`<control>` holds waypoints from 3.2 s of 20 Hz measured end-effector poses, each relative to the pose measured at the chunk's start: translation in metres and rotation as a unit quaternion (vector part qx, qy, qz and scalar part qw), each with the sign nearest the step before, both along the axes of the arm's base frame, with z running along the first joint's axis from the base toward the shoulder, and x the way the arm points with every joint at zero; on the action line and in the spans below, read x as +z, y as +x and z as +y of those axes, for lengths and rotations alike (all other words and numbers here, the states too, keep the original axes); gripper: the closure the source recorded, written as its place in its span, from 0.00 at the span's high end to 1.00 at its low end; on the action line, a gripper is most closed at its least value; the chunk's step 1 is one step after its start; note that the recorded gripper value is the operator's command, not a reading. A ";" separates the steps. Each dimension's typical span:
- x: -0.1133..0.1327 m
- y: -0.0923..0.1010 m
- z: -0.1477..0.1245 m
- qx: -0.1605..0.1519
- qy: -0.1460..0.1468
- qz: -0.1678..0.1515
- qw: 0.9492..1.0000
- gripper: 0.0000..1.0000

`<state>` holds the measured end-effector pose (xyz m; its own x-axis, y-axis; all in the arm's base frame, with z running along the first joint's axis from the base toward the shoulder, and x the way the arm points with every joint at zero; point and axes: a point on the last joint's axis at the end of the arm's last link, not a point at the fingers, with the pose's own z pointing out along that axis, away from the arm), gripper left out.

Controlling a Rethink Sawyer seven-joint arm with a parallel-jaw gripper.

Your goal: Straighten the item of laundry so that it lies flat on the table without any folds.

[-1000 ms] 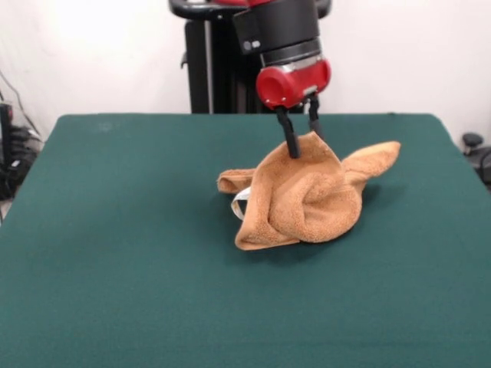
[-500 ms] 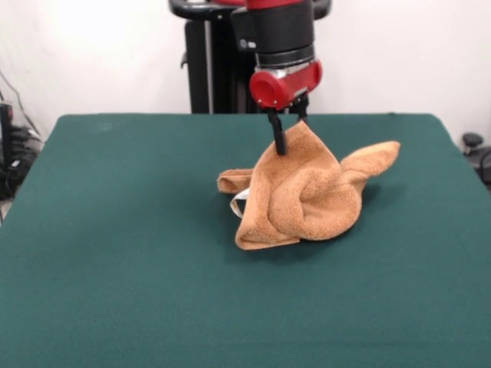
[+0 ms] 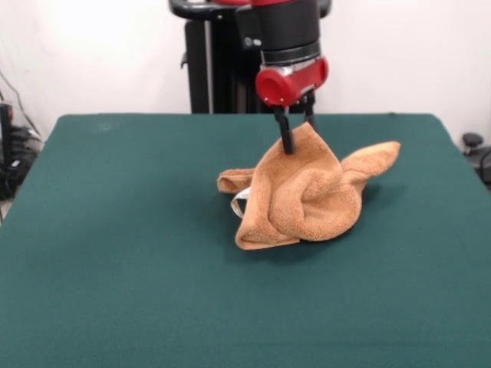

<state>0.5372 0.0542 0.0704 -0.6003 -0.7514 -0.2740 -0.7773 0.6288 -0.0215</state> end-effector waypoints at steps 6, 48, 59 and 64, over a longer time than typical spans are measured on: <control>0.003 0.003 0.004 0.003 0.006 -0.005 1.000 1.00; 0.097 0.033 -0.028 -0.081 0.033 -0.027 0.996 0.00; 0.172 0.059 -0.035 -0.102 0.035 -0.078 0.991 0.00; 0.201 0.066 -0.033 -0.106 0.031 -0.098 0.989 0.00</control>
<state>0.6032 0.0214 0.2718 -0.6724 -0.5929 -0.4431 -0.6132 0.7815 -0.1151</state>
